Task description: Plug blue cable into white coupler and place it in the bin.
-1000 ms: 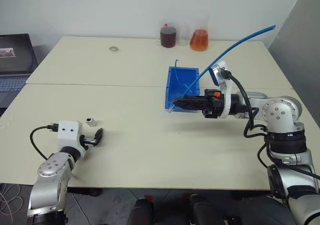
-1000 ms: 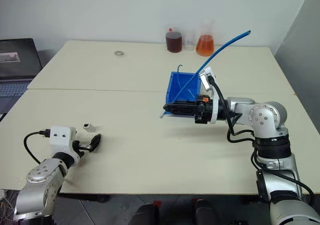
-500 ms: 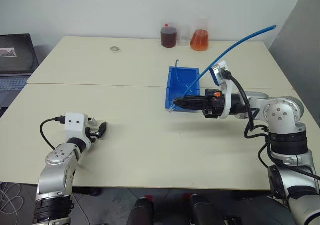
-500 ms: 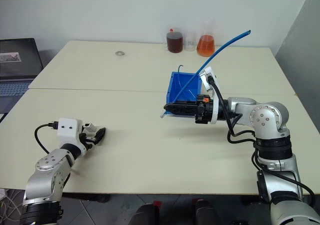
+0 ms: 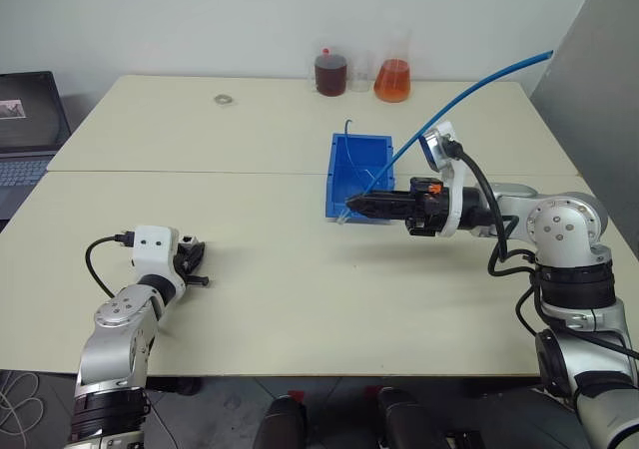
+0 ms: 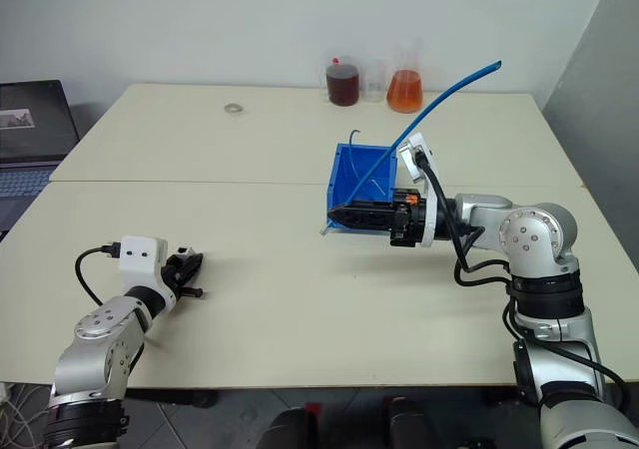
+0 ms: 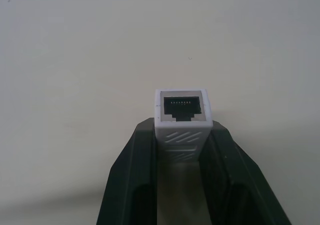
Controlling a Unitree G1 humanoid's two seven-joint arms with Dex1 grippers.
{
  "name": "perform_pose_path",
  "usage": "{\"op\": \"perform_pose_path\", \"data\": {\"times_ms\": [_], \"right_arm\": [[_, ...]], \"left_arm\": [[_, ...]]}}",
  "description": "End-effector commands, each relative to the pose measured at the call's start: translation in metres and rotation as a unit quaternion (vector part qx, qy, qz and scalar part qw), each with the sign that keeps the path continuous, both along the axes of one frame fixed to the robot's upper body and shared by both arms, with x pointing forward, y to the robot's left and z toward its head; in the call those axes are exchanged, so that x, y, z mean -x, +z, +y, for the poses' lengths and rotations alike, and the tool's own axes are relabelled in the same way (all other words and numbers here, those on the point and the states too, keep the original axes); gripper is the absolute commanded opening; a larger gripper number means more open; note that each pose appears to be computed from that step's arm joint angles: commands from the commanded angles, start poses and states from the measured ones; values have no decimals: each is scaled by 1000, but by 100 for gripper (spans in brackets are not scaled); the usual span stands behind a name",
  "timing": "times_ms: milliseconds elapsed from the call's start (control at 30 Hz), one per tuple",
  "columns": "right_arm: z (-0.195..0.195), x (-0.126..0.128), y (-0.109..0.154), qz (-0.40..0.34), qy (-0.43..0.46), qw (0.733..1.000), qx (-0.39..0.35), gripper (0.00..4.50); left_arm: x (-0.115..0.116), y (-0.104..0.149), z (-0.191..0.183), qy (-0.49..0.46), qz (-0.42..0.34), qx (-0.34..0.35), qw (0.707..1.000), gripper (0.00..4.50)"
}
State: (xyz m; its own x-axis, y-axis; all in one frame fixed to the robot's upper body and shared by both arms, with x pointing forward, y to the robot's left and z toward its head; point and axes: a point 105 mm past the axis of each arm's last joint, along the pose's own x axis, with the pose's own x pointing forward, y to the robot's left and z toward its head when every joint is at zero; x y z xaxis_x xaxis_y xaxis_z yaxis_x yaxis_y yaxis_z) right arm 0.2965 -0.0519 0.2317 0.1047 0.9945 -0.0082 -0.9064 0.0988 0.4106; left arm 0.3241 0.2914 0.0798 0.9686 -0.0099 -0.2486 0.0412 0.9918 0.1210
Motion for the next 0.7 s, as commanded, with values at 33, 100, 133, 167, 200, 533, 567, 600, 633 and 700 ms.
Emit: {"op": "perform_pose_path", "data": {"times_ms": [33,100,133,167,200,533,567,600,633,700], "right_arm": [[-6,1,13,-25,-7,1000,-15,13],[-6,0,13,-25,-7,1000,-15,13],[-6,0,13,-26,-7,1000,-15,13],[-6,0,14,-26,-7,1000,-15,13],[-6,0,14,-27,-8,1000,-14,13],[-7,2,17,-45,-6,999,4,13],[-6,3,13,-52,-5,999,14,13],[-4,4,8,-61,-5,998,25,13],[-3,5,5,-67,-4,997,33,13],[-1,4,-2,-80,-8,996,46,13]], "left_arm": [[5,-8,13,23,21,-4,1000,79],[4,-7,11,21,19,-4,1000,79],[2,-4,6,8,16,-2,1000,79],[0,1,-1,-8,11,-4,1000,79],[-2,6,-9,-32,6,-12,999,79],[28,52,-158,-535,2,-99,839,79],[29,51,-168,-564,0,-100,819,79],[29,48,-176,-588,1,-102,803,79],[29,46,-180,-603,2,-103,791,79],[28,42,-187,-628,0,-106,771,79]]}}
